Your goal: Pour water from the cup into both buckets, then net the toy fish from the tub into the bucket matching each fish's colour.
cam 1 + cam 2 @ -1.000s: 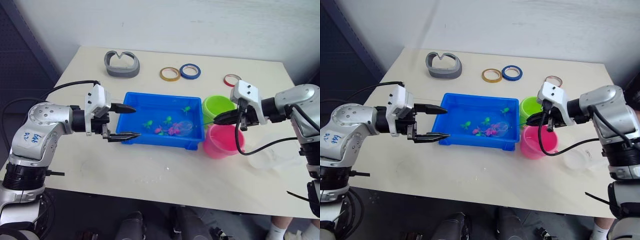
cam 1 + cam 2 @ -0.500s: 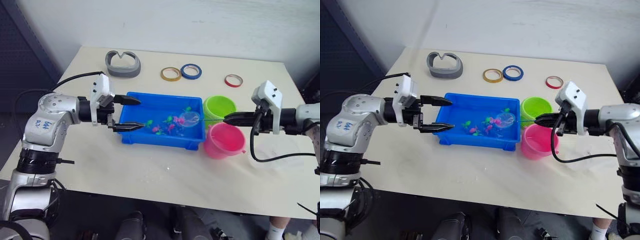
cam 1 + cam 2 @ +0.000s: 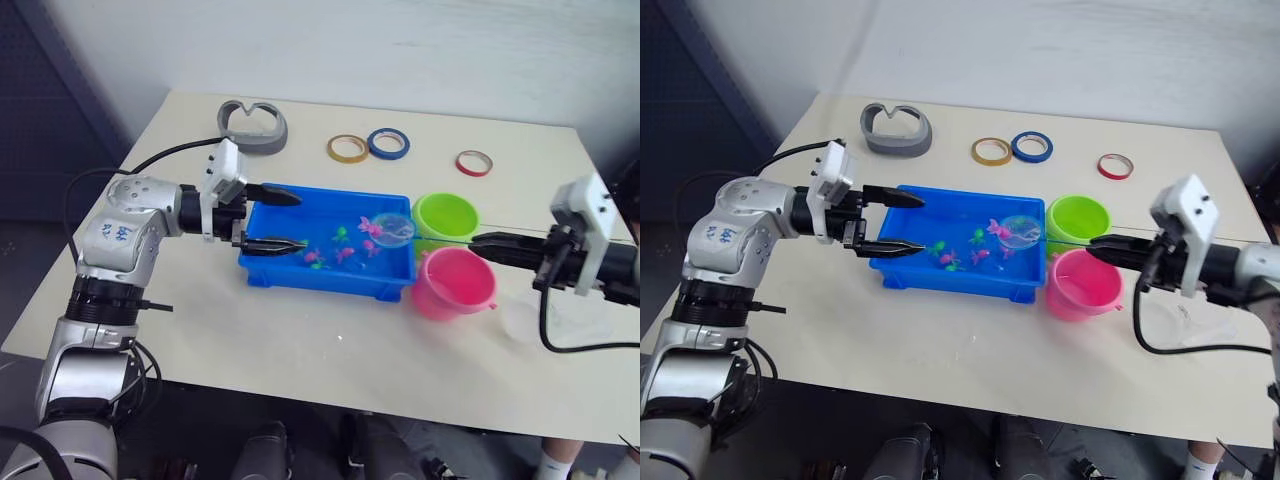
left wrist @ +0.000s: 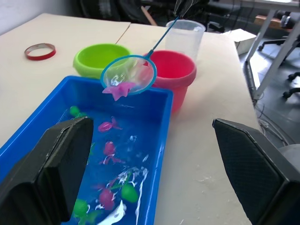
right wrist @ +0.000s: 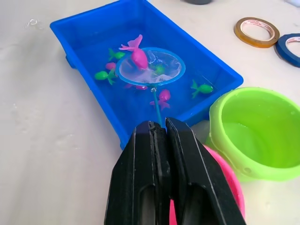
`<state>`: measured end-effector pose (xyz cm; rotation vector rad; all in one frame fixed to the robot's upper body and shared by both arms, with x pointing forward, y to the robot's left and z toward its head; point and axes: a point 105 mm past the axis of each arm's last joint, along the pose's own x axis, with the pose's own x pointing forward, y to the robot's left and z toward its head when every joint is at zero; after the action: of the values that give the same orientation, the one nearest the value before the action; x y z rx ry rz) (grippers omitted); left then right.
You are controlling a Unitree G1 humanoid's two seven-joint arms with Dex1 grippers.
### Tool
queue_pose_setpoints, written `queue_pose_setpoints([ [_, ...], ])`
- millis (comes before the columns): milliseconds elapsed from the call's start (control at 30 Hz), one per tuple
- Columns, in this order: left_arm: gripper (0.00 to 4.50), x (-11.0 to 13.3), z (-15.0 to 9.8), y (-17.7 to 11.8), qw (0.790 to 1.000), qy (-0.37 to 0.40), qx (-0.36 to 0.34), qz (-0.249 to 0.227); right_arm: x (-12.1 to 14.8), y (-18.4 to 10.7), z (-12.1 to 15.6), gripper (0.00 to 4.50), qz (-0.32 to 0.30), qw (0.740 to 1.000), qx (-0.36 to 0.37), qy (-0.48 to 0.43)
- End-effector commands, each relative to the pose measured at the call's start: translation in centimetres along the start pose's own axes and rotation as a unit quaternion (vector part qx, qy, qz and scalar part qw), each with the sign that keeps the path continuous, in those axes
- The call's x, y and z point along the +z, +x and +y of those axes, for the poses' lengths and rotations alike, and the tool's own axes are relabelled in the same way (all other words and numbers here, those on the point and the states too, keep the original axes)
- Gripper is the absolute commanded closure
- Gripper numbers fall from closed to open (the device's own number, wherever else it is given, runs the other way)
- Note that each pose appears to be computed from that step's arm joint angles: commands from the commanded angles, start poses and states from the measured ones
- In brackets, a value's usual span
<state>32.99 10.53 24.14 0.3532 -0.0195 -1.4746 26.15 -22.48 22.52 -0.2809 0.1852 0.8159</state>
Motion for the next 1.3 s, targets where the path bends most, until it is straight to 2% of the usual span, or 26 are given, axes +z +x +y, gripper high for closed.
queue_pose_setpoints([
  [33, 0.05, 1.3, -0.2, 0.9, 0.999, 0.012, -0.040, -0.019, 0.9, -2.8, 0.8, 4.50, -0.021, 0.999, -0.042, -0.018],
  [200, 0.05, 1.4, 0.0, 2.6, 0.996, 0.012, -0.078, -0.031, 0.2, -6.2, 1.4, 4.50, -0.004, 0.994, -0.110, -0.013],
  [367, 0.05, 1.4, 0.2, 3.8, 0.994, 0.023, -0.096, -0.035, -0.7, -8.1, 1.8, 4.50, 0.028, 0.988, -0.151, -0.024],
  [567, 0.05, 1.2, 0.6, 4.8, 0.993, 0.032, -0.108, -0.039, -1.3, -9.3, 1.7, 4.50, 0.094, 0.972, -0.192, -0.098],
  [733, 0.05, 1.0, 0.7, 4.9, 0.993, 0.034, -0.110, -0.041, -1.2, -9.8, 1.6, 4.50, 0.152, 0.939, -0.192, -0.242],
  [800, 0.05, 1.0, 0.8, 4.9, 0.993, 0.035, -0.109, -0.041, -1.1, -9.8, 1.7, 4.50, 0.168, 0.920, -0.184, -0.303],
  [867, 0.05, 1.0, 1.0, 5.0, 0.993, 0.036, -0.107, -0.043, -0.9, -9.8, 1.9, 4.50, 0.193, 0.883, -0.167, -0.395],
  [933, 0.05, 1.1, 1.1, 5.1, 0.993, 0.037, -0.105, -0.045, -1.0, -9.5, 1.9, 4.50, 0.224, 0.832, -0.138, -0.488],
  [1067, 0.05, 1.1, 1.1, 5.1, 0.993, 0.038, -0.105, -0.046, -1.2, -9.3, 1.5, 4.50, 0.251, 0.768, -0.099, -0.581],
  [1100, 0.05, 1.1, 1.2, 5.1, 0.993, 0.039, -0.104, -0.046, -1.1, -9.2, 1.6, 4.50, 0.260, 0.726, -0.074, -0.632],
  [1133, 0.05, 1.2, 1.3, 5.0, 0.993, 0.040, -0.101, -0.047, -1.0, -9.1, 1.6, 4.50, 0.261, 0.706, -0.058, -0.656],
  [1267, 0.05, 1.2, 1.7, 4.9, 0.994, 0.042, -0.091, -0.047, -0.4, -8.9, 1.4, 4.50, 0.238, 0.673, -0.051, -0.699],
  [1300, 0.05, 1.2, 1.7, 4.8, 0.994, 0.041, -0.089, -0.046, 0.0, -8.8, 1.4, 4.50, 0.229, 0.658, -0.050, -0.716],
])
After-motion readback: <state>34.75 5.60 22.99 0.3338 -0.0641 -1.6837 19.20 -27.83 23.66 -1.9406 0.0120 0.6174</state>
